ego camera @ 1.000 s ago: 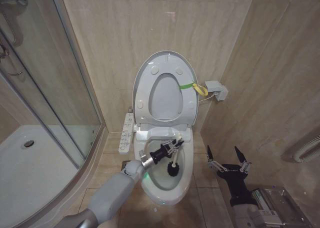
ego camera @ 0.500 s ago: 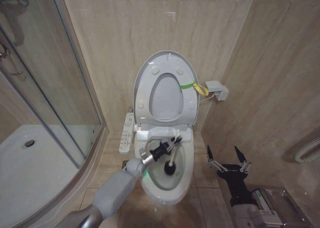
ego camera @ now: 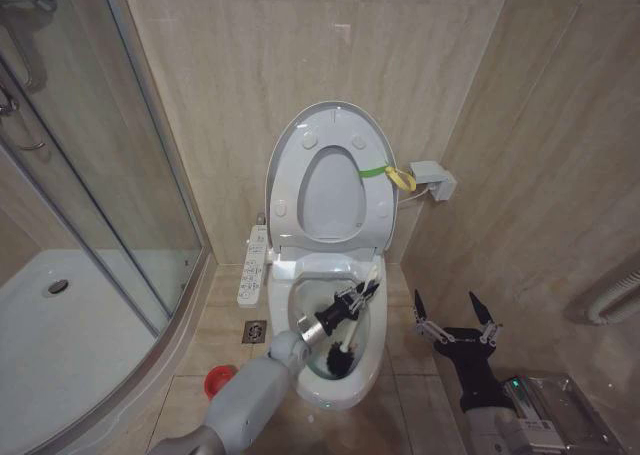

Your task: Open the toilet lid, clean the toilet bowl with a toilet brush, close the toilet lid, and flush.

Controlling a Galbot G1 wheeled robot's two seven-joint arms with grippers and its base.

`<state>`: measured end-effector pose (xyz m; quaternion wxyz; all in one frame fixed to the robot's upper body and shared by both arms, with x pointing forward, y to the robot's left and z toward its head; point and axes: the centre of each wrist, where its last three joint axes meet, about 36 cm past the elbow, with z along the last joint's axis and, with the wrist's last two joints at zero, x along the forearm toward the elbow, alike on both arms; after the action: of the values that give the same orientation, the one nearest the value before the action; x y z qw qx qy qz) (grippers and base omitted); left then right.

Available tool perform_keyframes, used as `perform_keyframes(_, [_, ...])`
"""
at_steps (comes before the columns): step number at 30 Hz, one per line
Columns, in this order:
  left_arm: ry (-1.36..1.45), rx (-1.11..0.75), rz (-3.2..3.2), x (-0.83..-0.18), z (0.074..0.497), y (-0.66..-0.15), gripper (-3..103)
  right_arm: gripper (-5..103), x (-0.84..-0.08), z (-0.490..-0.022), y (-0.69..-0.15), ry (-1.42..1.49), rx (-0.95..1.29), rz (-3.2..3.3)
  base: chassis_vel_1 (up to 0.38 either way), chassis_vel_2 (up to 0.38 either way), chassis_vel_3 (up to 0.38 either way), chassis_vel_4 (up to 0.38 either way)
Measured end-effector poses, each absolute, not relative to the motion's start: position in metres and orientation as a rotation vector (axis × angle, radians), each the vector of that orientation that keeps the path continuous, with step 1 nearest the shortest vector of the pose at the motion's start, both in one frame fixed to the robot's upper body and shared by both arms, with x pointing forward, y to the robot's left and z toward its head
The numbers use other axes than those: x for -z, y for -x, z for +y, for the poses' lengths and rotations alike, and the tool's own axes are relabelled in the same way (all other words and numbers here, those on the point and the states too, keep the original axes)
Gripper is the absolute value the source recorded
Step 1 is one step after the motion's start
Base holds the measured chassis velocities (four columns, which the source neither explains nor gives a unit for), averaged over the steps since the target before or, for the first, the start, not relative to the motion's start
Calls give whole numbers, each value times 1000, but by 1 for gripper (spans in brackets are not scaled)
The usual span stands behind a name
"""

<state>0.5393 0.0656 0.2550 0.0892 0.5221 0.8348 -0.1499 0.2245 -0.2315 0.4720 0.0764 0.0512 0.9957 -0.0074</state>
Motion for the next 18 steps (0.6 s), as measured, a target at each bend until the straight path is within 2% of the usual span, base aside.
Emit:
perform_keyframes(10, [-1463, 424, 2431, -304, 60, -588, 18, 100, -472, -231, -225, -153, 22, 2985, 0, 0, 0, 0])
perform_keyframes(14, [-1478, 445, 2438, -296, 53, -582, 18, 100, -472, -231, -225, -153, 22, 2985, 0, 0, 0, 0])
perform_keyframes(18, [-1515, 491, 2467, -263, 45, -554, 18, 100, -472, -231, -225, -153, 22, 2985, 0, 0, 0, 0])
